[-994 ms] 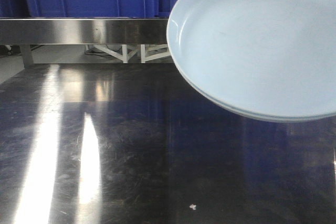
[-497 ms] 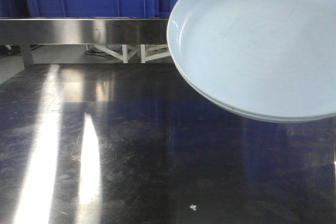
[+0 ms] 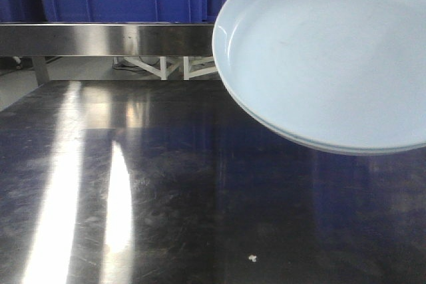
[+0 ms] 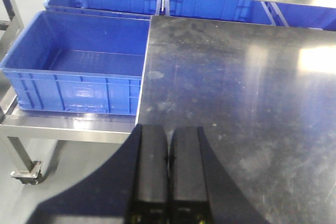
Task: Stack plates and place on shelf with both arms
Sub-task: 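Hold the stacked plates raised in the right gripper, then hold the plates in the right gripper while driving the base away from the table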
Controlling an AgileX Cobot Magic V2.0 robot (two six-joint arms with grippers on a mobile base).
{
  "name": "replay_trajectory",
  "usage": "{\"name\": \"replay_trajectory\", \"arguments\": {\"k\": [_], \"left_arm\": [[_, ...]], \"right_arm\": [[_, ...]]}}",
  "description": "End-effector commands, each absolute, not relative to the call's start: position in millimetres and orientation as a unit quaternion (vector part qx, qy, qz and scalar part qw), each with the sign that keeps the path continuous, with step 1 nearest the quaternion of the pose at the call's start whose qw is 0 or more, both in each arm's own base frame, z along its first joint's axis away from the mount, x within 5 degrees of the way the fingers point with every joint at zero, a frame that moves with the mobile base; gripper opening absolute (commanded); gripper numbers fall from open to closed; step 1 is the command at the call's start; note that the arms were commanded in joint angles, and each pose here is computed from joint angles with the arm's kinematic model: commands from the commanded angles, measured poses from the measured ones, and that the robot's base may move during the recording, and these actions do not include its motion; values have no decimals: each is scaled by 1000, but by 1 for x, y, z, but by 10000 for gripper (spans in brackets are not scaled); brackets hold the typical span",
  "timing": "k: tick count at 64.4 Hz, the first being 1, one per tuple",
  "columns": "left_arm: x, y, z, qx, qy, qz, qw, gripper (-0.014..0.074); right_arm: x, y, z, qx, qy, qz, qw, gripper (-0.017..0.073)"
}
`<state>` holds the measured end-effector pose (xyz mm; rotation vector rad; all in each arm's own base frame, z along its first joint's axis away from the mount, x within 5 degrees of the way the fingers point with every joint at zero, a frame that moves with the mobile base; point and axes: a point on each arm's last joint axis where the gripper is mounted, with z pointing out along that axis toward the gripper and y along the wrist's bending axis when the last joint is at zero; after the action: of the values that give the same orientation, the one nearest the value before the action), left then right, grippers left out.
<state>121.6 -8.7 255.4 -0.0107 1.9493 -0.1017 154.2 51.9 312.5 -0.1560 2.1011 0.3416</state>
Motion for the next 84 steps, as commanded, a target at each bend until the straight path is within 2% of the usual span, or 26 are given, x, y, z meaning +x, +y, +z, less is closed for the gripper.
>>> {"name": "replay_trajectory", "arguments": {"k": [1, 84], "left_arm": [[125, -10, 272, -6, 794, -52, 606, 85], [125, -10, 272, -6, 794, -52, 606, 85]], "right_arm": [[157, 51, 332, -57, 826, 148, 541, 20], [158, 51, 332, -57, 827, 148, 540, 20]]}}
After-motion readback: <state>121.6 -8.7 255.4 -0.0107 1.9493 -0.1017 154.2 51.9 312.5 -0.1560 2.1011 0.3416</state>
